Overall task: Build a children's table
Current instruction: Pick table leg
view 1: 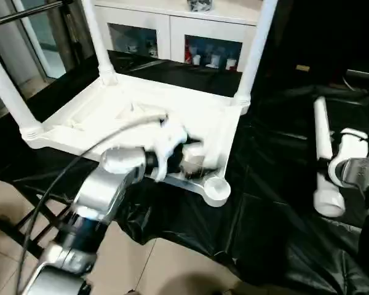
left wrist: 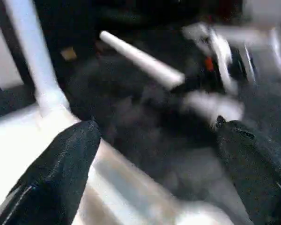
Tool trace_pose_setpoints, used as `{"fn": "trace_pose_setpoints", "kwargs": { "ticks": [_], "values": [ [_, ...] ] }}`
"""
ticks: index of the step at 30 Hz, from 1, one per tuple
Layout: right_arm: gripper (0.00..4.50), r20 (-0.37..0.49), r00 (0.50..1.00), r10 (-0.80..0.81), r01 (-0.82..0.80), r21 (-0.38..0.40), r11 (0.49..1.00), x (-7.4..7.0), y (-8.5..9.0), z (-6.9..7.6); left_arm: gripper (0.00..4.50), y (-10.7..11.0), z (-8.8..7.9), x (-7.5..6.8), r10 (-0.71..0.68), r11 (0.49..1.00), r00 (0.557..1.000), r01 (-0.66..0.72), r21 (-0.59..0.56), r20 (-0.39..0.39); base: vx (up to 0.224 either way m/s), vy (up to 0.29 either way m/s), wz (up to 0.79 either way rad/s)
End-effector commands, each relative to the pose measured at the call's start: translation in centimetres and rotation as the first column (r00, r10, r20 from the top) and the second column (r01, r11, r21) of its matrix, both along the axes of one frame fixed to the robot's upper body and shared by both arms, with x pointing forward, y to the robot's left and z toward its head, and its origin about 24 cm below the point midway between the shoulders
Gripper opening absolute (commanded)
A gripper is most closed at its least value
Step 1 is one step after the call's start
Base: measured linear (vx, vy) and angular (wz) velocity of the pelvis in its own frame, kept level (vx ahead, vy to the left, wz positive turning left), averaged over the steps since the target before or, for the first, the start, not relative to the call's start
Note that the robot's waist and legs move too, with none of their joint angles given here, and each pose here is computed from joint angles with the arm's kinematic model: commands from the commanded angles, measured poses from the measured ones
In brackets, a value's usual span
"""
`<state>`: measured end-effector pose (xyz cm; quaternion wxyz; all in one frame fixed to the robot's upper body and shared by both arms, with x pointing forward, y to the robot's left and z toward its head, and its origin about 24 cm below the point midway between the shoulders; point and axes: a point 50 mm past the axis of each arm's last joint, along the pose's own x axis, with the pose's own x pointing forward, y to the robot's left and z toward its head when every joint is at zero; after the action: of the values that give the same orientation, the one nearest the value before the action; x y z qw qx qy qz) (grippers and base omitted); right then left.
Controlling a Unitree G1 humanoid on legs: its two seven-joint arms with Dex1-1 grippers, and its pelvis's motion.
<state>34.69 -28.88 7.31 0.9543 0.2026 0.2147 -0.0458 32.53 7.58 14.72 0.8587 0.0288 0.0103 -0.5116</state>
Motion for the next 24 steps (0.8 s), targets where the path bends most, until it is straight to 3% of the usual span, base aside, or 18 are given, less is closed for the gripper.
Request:
{"fn": "trace_pose_setpoints", "kwargs": {
  "ticks": [1, 5, 8, 10, 11, 13, 16, 19, 24],
  "values": [
    [1.8, 0.305, 0.949, 0.075, -0.102, 0.075, 0.992, 0.8, 0.9, 3.6, 4.5, -0.4, 1.0, 0.5, 0.028, 0.996, 0.999, -0.03, -0.081, -0.034, 0.0, 0.0, 0.0],
    [1.8, 0.475, 0.858, 0.196, -0.298, 0.148, 0.943, -0.1, 2.8, 4.9, 4.5, -1.2, 2.2, 1.1, 0.04, 0.983, 0.995, -0.056, -0.172, -0.094, 0.0, 0.0, 0.0],
    [1.79, 0.58, 0.769, 0.267, -0.446, 0.189, 0.875, -1.1, 4.4, 5.9, 4.5, -1.6, 2.9, 1.7, 0.058, 0.975, 0.99, -0.083, -0.207, -0.126, 0.0, 0.0, 0.0],
    [1.79, 0.635, 0.717, 0.289, -0.513, 0.2, 0.835, -1.7, 5.2, 6.4, 4.5, -1.6, 3.3, 2.1, 0.078, 0.97, 0.987, -0.108, -0.22, -0.139, 0.0, 0.0, 0.0],
    [1.79, 0.635, 0.717, 0.289, -0.513, 0.2, 0.835, -1.7, 5.2, 6.4, 4.5, -1.6, 3.3, 2.1, 0.078, 0.97, 0.987, -0.108, -0.22, -0.139, 0.0, 0.0, 0.0],
    [1.79, 0.691, 0.646, 0.324, -0.588, 0.179, 0.789, -2.7, 6.2, 6.8, 4.5, -1.7, 3.9, 2.4, 0.085, 0.953, 0.983, -0.127, -0.275, -0.161, 0.0, 0.0, 0.0],
    [1.79, 0.717, 0.58, 0.387, -0.675, 0.157, 0.721, -3.8, 7.4, 6.9, 4.5, -1.8, 4.7, 2.8, 0.071, 0.911, 0.963, -0.169, -0.377, -0.259, 0.0, 0.0, 0.0],
    [1.79, 0.698, 0.564, 0.442, -0.715, 0.143, 0.685, -4.3, 8.4, 6.5, 4.5, -2.0, 5.0, 3.2, 0.042, 0.883, 0.939, -0.195, -0.427, -0.341, 0.0, 0.0, 0.0],
    [1.79, 0.651, 0.541, 0.532, -0.764, 0.115, 0.635, -4.7, 9.9, 5.7, 4.5, -3.0, 5.2, 3.0, -0.027, 0.866, 0.923, -0.17, -0.47, -0.384, 0.0, 0.0, 0.0]
  ]
}}
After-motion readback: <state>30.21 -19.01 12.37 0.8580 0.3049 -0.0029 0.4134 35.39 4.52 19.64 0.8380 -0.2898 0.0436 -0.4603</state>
